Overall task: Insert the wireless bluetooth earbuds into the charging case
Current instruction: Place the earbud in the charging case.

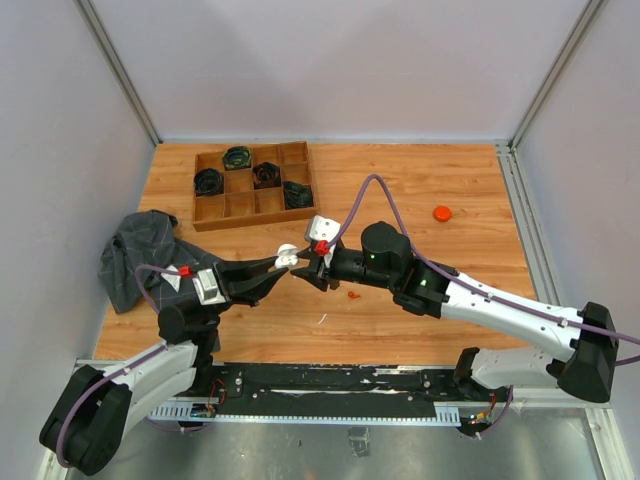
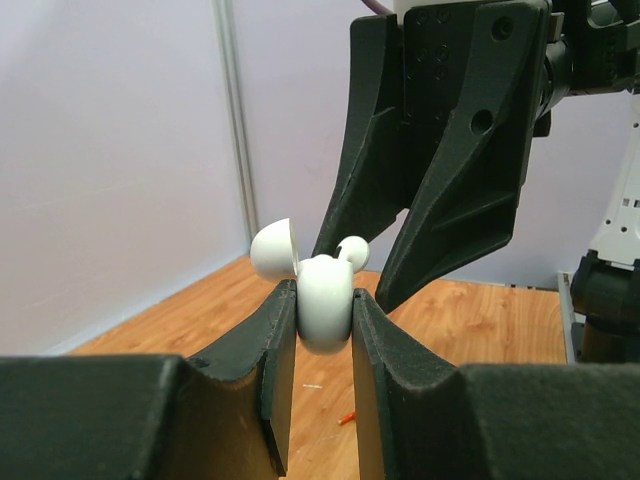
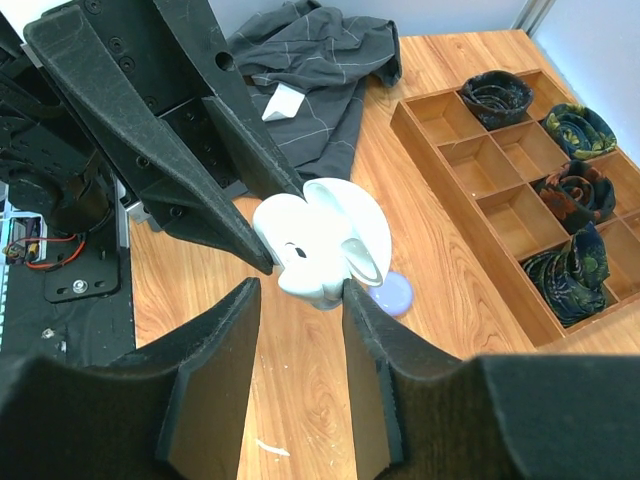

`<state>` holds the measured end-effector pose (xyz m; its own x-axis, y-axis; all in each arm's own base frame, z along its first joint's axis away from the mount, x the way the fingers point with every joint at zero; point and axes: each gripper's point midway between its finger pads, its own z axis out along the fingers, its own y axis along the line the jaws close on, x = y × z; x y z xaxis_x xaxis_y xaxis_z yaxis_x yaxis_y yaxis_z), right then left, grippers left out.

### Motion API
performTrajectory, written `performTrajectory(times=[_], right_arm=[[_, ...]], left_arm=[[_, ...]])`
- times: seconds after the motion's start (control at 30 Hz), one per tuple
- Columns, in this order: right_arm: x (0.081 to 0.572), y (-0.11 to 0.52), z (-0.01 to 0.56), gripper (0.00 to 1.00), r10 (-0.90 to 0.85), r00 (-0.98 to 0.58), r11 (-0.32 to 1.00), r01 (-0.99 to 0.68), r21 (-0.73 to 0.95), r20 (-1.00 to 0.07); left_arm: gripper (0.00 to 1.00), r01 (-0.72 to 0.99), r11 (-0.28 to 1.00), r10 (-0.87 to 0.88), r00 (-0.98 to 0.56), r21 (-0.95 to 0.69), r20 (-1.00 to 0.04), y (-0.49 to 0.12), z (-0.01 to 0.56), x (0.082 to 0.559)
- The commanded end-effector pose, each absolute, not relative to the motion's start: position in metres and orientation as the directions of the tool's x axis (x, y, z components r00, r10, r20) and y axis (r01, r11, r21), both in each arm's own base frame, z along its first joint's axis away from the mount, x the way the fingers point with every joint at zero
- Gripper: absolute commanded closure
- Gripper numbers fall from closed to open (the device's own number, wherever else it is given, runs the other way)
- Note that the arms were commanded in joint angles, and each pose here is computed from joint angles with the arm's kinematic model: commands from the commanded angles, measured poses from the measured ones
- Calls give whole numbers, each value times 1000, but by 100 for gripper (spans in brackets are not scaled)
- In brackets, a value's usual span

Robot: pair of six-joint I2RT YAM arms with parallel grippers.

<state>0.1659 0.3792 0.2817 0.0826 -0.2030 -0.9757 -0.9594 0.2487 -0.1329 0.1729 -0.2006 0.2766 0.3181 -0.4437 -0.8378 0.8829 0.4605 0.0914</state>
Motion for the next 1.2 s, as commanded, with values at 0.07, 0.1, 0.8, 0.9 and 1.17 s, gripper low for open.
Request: performTrajectory(times=[0.07, 0.1, 0.8, 0.9, 1.17], right_arm=[[136, 382, 276, 61, -210, 48, 130, -989, -76, -976], [135, 381, 277, 60, -208, 49, 130, -988, -78, -977], [137, 366, 276, 53, -182, 97, 168, -977, -128, -979], [135, 363, 279, 55, -159, 113, 168, -976, -140, -981], [127, 365, 293, 55, -92, 169, 124, -976, -180, -981]], left_arm=[[100, 854, 492, -469, 424, 170, -775, -191, 291, 160], [100, 854, 491, -468, 425, 171, -775, -191, 291, 160], [100, 856, 478, -467, 437, 197, -768, -191, 292, 153], [100, 858, 474, -470, 437, 198, -767, -191, 292, 152], [100, 865, 454, -472, 436, 213, -766, -193, 293, 148]])
